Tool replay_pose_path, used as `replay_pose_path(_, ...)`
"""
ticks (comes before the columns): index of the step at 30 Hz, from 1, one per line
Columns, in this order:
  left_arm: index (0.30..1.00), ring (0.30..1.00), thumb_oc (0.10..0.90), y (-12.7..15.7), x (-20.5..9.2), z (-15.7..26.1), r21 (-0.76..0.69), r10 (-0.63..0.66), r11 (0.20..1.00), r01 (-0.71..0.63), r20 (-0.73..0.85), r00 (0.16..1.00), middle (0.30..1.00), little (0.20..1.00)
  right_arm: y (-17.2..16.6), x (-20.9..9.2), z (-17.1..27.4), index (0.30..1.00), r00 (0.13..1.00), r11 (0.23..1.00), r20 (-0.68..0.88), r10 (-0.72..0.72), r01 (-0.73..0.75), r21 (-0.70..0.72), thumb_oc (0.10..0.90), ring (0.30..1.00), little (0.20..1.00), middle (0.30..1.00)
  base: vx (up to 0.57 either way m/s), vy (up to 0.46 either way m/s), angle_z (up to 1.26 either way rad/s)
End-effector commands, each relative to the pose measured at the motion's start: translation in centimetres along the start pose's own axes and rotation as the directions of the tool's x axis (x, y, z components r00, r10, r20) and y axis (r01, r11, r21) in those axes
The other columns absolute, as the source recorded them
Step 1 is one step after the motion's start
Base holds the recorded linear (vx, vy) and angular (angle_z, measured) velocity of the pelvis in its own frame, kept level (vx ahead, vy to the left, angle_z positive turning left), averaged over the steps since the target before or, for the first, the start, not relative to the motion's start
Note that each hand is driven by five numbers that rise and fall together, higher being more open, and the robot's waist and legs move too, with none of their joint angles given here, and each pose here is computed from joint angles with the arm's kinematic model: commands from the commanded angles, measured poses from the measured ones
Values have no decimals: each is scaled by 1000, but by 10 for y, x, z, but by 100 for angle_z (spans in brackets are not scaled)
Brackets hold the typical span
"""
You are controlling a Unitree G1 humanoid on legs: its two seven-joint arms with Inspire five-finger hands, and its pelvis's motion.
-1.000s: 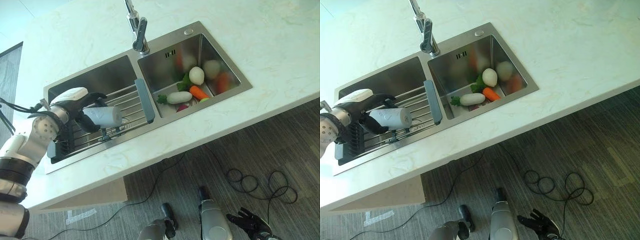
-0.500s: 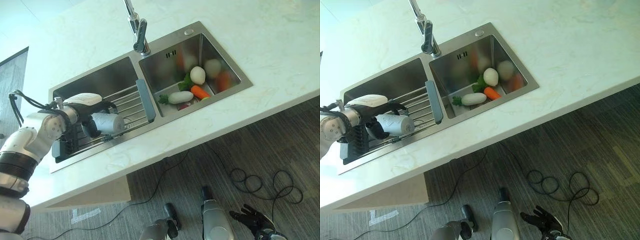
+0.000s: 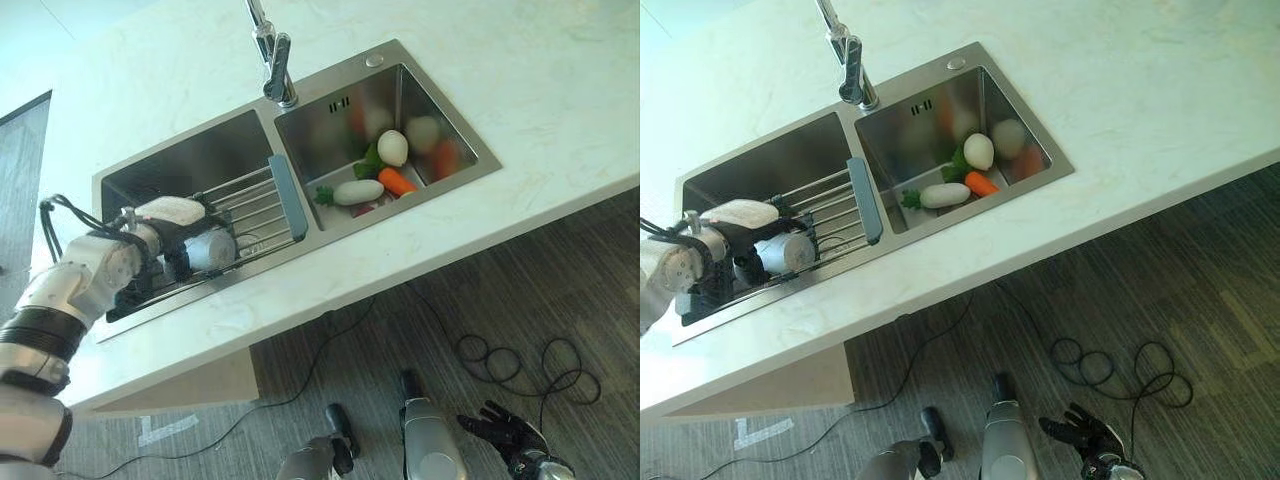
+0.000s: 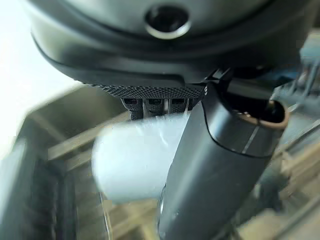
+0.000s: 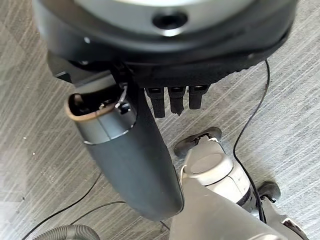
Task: Place the dishes in the dishwasher.
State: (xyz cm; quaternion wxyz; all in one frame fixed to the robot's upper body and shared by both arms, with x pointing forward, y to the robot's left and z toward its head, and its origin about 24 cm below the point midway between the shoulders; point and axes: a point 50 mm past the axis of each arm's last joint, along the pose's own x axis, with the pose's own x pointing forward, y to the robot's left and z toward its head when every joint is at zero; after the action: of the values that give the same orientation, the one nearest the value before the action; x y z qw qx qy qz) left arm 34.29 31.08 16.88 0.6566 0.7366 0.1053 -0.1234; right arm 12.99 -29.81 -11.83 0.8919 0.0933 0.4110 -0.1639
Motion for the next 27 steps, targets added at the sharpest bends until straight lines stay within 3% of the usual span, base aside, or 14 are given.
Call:
replay_pose_path(1, 900, 900, 800, -19, -3, -18, -16, -91, 996, 90, -96, 991, 900, 900, 3, 0, 17, 900, 997, 999, 70, 30, -27, -36, 800, 900, 900, 900, -62, 67, 5)
replay_pose_path(13, 900, 900, 800, 10, 14, -8, -53, 21, 998, -26, -89, 996, 900, 900, 16, 6, 44, 900, 983, 994, 155, 96, -86, -69, 800, 900, 900, 900, -63, 20, -1)
replay_pose_path(14, 300, 300, 400, 11, 14, -6, -51, 30, 998, -34, -83, 996, 300, 300, 17, 6, 45, 900, 982, 993, 159, 101, -91, -69, 800, 900, 900, 900, -27, -6, 4)
replay_pose_path(21, 300, 300, 400, 11, 15, -5, -41, 36, 998, -39, -79, 996, 300, 300, 21, 7, 44, 900, 980, 992, 162, 113, -104, -66, 800, 900, 900, 900, -7, -4, 7)
replay_pose_path(27, 300, 300, 400, 28, -2, -15, 24, 194, 981, -193, -42, 980, 300, 300, 16, 4, 23, 900, 993, 996, 95, 76, -71, -50, 800, 900, 900, 900, 47, -35, 21)
